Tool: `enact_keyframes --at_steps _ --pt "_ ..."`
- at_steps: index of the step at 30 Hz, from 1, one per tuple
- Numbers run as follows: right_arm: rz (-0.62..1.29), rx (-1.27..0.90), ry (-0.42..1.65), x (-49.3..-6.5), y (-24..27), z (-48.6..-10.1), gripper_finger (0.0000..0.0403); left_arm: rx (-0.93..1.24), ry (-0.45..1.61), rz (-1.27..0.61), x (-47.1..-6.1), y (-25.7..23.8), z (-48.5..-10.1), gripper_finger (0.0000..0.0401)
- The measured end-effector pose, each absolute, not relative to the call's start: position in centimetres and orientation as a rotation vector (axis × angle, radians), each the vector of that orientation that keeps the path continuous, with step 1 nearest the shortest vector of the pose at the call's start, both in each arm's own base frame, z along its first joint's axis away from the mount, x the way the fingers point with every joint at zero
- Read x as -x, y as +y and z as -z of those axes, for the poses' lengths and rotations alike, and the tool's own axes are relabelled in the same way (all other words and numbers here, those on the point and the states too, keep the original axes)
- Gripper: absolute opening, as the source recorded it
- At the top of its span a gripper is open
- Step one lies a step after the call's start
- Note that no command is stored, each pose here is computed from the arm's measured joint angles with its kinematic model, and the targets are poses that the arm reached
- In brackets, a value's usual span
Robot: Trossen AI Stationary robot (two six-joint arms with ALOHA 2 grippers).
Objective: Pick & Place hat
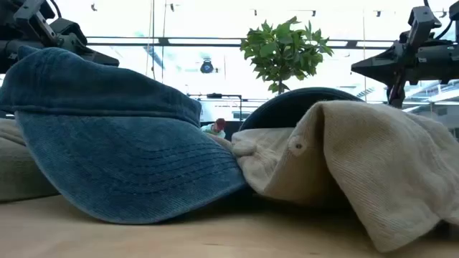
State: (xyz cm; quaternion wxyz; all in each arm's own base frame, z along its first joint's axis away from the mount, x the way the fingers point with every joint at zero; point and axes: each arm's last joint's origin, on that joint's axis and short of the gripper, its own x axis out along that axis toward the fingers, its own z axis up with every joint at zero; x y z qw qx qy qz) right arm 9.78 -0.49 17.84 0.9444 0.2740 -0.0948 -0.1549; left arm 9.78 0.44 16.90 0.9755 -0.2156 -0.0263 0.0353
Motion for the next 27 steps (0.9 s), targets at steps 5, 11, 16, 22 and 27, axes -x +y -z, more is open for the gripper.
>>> enact_keyframes --at_steps 5,11,16,22,27 --pt "0.316 -0.56 -0.191 -9.8 -0.5 -17.8 0.0017 0.436 -0.055 -0.069 -9.8 0.4 -16.9 0.0005" --pt "0.316 -0.56 -0.19 -9.8 -0.5 -17.8 0.0018 0.503 -0.059 -0.067 -9.8 0.4 -16.9 0.0005" --pt "0.317 -0.56 -0.188 -9.8 -0.5 -17.8 0.0018 0.65 -0.065 -0.062 -9.8 0.4 -16.9 0.0005" --pt "0.266 -0.577 -0.287 -9.7 -0.4 -18.8 0.0011 0.635 -0.079 -0.003 -9.6 0.3 -18.0 0.0005" --pt "0.168 -0.498 -0.303 -9.6 -0.2 -19.8 0.0003 0.503 -0.169 0.014 -8.8 0.3 -21.0 0.0005"
